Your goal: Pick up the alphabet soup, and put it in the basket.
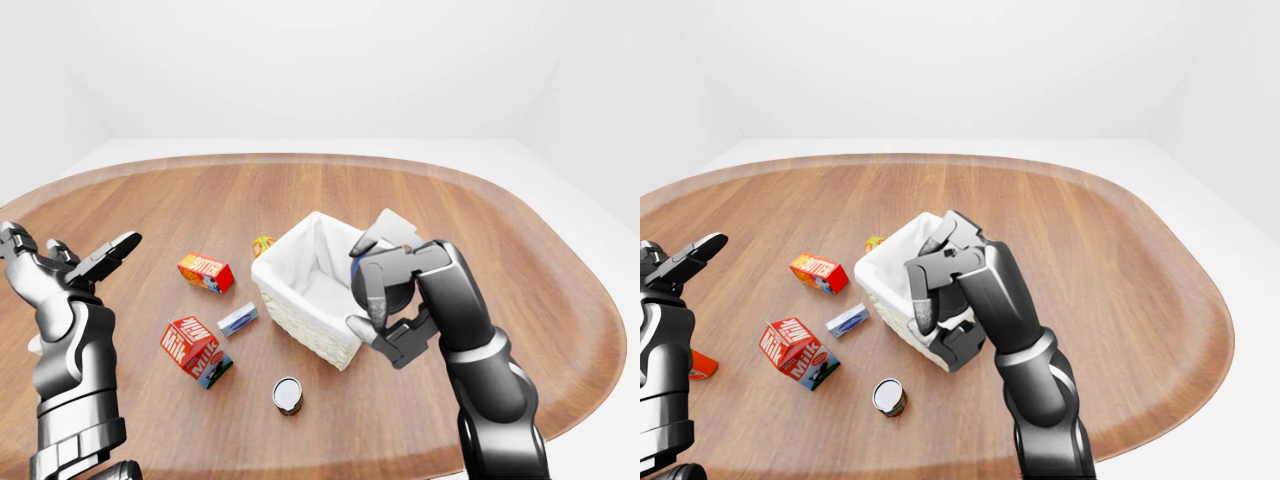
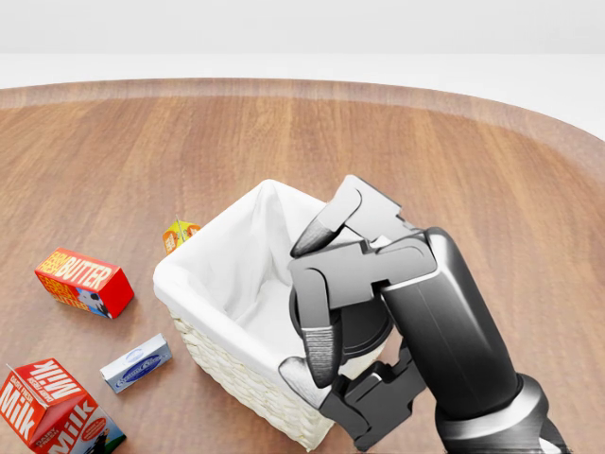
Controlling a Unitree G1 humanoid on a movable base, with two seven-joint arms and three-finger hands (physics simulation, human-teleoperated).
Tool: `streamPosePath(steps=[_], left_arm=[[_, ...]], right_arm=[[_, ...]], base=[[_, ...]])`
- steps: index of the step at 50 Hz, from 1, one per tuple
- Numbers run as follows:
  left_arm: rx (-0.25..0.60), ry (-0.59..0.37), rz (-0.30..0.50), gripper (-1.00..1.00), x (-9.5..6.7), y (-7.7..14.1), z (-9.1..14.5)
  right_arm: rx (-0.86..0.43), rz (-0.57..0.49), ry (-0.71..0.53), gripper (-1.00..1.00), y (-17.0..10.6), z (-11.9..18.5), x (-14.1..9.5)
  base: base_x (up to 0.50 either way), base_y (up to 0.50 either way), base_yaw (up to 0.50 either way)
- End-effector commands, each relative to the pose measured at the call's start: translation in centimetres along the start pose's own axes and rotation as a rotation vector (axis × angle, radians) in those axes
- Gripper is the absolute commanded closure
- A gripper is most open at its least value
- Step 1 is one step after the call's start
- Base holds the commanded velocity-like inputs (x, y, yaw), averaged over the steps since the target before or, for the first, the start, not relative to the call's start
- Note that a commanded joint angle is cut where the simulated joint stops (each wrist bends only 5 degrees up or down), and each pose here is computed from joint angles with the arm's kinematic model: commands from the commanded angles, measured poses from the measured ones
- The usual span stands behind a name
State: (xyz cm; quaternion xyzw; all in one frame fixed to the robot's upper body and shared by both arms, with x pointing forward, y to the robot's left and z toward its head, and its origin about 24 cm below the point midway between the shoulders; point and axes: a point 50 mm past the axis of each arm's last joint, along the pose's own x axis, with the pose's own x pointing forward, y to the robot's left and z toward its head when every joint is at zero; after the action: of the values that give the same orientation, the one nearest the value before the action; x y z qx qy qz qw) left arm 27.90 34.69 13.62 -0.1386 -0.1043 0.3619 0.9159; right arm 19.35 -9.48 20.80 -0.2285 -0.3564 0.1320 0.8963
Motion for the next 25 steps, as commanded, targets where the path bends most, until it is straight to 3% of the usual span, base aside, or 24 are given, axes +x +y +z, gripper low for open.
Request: streamPosePath(steps=[1,25], left_arm=[[0.002,0.008,0.001,-1.00,0.1,0.0,-0.2],[-0.001,0.005,0.000,-1.00,0.1,0.0,-0.1]], right_arm=[[0.026,-0.024,-0.018,1.00,-0.5,-0.8,1.9],[0.280,-0.124,0.015,1.00,-2.6,-4.8,5.8]], base=[[0.00,0.00,0.00],[0.00,0.00,0.00]])
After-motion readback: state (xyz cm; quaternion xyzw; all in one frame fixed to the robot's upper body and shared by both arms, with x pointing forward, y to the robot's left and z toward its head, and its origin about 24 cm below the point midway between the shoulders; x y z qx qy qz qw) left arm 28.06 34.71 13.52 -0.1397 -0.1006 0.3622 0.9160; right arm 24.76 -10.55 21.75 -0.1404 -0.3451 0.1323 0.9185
